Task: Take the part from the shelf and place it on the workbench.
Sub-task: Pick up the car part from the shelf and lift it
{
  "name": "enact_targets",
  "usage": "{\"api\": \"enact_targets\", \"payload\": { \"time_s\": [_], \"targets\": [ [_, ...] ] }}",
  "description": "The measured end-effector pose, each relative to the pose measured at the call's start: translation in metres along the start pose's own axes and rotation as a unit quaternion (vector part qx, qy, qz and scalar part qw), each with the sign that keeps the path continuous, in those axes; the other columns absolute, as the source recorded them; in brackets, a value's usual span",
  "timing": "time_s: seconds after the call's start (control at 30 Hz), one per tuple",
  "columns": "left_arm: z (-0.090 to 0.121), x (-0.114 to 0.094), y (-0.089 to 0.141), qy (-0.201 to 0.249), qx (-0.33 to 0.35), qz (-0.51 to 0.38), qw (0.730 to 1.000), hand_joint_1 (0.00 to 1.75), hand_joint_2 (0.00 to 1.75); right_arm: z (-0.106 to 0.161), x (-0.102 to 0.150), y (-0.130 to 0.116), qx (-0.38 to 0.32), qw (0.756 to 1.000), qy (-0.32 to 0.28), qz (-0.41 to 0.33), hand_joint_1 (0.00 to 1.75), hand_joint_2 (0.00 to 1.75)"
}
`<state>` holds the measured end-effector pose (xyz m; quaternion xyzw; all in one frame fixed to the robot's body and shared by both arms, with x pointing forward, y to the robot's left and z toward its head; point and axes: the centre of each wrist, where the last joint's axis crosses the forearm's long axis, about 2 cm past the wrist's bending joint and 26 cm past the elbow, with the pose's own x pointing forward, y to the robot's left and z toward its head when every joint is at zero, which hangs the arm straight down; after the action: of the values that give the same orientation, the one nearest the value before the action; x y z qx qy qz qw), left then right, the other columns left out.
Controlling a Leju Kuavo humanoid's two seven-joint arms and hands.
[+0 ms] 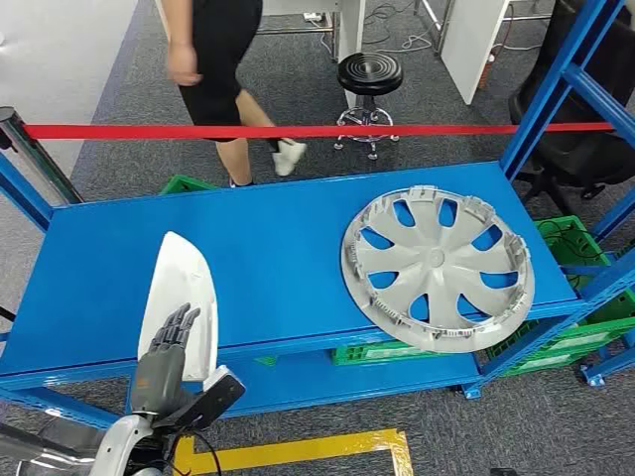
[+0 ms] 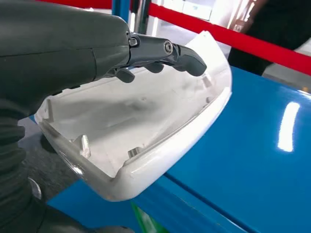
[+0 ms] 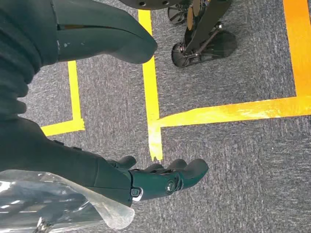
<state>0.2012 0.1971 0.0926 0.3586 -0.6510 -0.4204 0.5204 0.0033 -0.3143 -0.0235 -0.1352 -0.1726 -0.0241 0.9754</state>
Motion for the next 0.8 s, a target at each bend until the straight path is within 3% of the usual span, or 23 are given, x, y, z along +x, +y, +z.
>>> {"api": "enact_targets", "payload": {
  "time_s": [0.03, 0.07, 0.17, 0.2, 0.57, 0.8],
  "targets": [
    [-0.0002, 0.0001, 0.0000, 0.001, 0.001, -0.002, 1.000, 0.36, 1.75, 0.0000, 0.0000, 0.0000, 0.000, 1.000, 0.000, 0.000, 0.00, 1.75],
    [-0.0004, 0.0001, 0.0001, 0.002, 0.001, -0.004, 1.000, 0.59, 1.75, 0.0000, 0.0001, 0.0000, 0.000, 1.000, 0.000, 0.000, 0.00, 1.75],
    [-0.0021, -0.0002, 0.0007, 0.007, 0.004, -0.011, 1.000, 1.51, 1.75, -0.0001, 0.0002, 0.0001, 0.000, 1.000, 0.000, 0.000, 0.00, 1.75],
    [-0.0028, -0.0005, 0.0010, 0.009, 0.005, -0.012, 1.000, 1.59, 1.75, -0.0002, 0.0002, 0.0001, 0.000, 1.000, 0.001, 0.000, 0.00, 1.75],
    [-0.0064, -0.0026, 0.0034, 0.019, 0.014, -0.013, 1.000, 1.74, 1.75, -0.0009, 0.0010, 0.0009, 0.000, 1.000, 0.001, 0.001, 0.00, 1.75],
    [-0.0096, -0.0024, 0.0052, 0.017, 0.016, -0.009, 1.000, 1.75, 1.75, -0.0012, 0.0011, 0.0012, 0.000, 1.000, 0.001, 0.003, 0.00, 1.75]
  ]
}}
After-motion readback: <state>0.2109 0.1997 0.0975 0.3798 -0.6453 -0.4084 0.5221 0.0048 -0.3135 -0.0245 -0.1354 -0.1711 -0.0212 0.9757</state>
